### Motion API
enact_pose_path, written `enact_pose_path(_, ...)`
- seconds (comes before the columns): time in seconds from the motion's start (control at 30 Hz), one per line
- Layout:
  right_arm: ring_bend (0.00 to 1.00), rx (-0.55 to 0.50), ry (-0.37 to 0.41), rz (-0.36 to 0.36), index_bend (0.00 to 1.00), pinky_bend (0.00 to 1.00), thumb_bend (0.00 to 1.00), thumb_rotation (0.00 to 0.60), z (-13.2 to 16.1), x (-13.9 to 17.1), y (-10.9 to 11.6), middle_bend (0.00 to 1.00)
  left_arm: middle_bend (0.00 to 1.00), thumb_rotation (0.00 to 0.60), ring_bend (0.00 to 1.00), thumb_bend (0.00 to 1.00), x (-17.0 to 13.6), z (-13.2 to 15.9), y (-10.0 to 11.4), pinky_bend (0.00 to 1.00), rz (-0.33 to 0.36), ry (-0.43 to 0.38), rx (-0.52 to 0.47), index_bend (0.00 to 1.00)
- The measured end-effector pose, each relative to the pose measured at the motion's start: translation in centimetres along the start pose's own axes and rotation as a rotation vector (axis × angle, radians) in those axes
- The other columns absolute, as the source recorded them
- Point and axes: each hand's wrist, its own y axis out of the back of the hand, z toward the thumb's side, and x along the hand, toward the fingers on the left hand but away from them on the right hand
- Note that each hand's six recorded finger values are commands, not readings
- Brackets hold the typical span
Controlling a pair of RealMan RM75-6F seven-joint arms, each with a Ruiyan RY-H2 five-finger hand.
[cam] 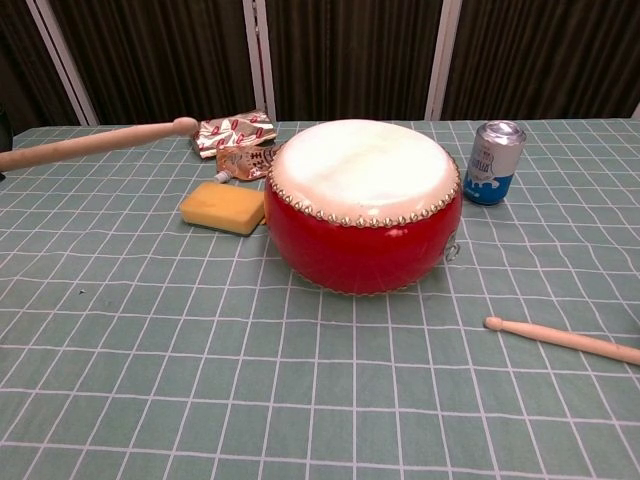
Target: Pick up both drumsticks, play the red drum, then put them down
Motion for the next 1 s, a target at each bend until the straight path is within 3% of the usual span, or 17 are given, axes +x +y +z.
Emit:
enact_pose_path(0.53,1.0,0.03,-0.042,0.017,0.51,1.0,0.24,0.6,-0.5,-0.4,-1.1,1.0,1.0,0.6,1.0,0.58,-0.1,0.0,0.3,1.0,0.002,-0.001,-0.006,0.77)
enact_pose_path(1.0,1.0,0.058,-0.079,0.052,0.55,1.0,0.4,0.6,-1.4,-1.0,-2.2,1.0,1.0,0.6,1.0,0.58,-0.1,0.0,0.4,1.0,0.003,0.0,-0.01,0.77)
